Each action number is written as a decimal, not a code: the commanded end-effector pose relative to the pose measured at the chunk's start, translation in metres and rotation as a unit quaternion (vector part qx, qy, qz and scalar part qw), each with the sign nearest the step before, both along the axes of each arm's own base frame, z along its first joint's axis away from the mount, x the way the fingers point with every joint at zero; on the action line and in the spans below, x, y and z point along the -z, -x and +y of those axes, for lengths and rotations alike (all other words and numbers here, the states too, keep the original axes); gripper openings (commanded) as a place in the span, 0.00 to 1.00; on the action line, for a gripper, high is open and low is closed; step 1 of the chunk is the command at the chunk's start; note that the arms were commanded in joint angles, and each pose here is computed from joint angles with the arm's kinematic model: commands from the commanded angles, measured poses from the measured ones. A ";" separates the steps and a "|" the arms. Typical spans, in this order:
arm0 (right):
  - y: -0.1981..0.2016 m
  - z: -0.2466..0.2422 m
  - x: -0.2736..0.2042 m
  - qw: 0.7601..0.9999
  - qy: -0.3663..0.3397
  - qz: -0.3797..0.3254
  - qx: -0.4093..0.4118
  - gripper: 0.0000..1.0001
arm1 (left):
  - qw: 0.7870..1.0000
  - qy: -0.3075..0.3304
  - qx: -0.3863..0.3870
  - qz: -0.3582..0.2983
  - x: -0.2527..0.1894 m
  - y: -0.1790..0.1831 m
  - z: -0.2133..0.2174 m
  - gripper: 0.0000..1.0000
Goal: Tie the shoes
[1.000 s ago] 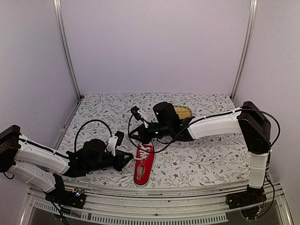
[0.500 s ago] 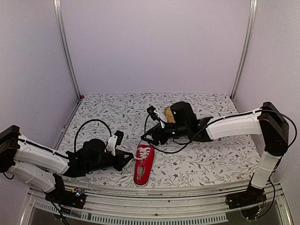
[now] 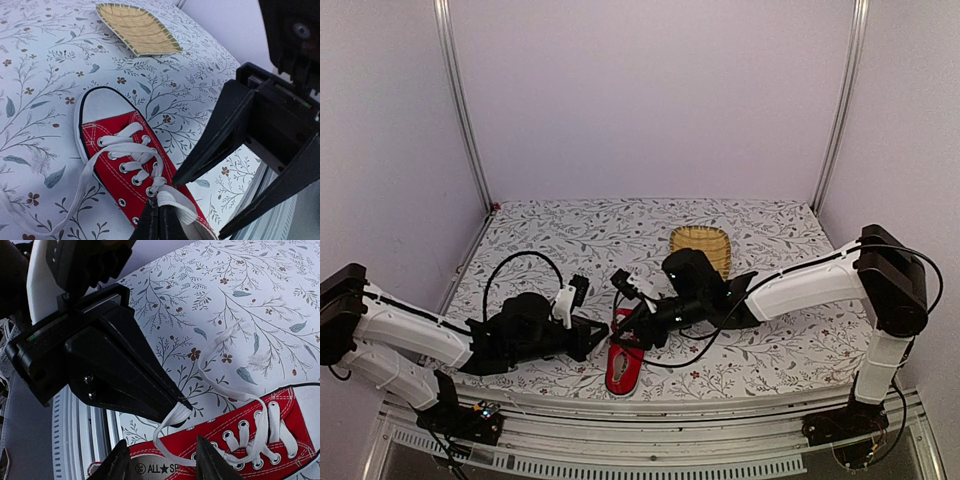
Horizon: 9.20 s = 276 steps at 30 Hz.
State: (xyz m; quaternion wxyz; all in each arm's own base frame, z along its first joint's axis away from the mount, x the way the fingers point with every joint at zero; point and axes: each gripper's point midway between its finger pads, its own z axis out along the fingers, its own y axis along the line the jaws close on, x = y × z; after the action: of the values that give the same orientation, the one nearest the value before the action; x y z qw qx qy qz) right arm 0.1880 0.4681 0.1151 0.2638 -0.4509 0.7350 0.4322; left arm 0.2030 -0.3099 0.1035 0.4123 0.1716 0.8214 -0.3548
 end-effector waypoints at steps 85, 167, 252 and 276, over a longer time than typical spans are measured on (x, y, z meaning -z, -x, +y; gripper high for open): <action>-0.042 -0.002 -0.021 0.994 -0.045 0.010 0.099 0.02 | 0.984 -0.030 0.116 0.133 -0.036 0.061 -0.032 0.00; -0.004 0.009 -0.027 0.996 -0.089 0.030 -0.011 0.02 | 0.989 0.109 0.000 0.095 -0.055 -0.022 -0.001 0.46; 0.038 -0.054 0.064 0.984 0.055 0.126 0.115 0.02 | 0.987 0.090 0.029 0.130 -0.027 -0.007 -0.002 0.00; -0.030 -0.007 0.009 0.993 0.029 0.048 0.104 0.02 | 0.988 0.091 0.067 0.102 -0.045 -0.005 -0.011 0.00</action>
State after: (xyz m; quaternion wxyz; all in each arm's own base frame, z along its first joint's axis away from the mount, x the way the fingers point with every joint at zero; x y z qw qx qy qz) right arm 0.2231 0.4535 0.1047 0.2714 -0.3325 0.8139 0.3915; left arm 0.2042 -0.3179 0.1349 0.3028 0.1401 0.8221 -0.4614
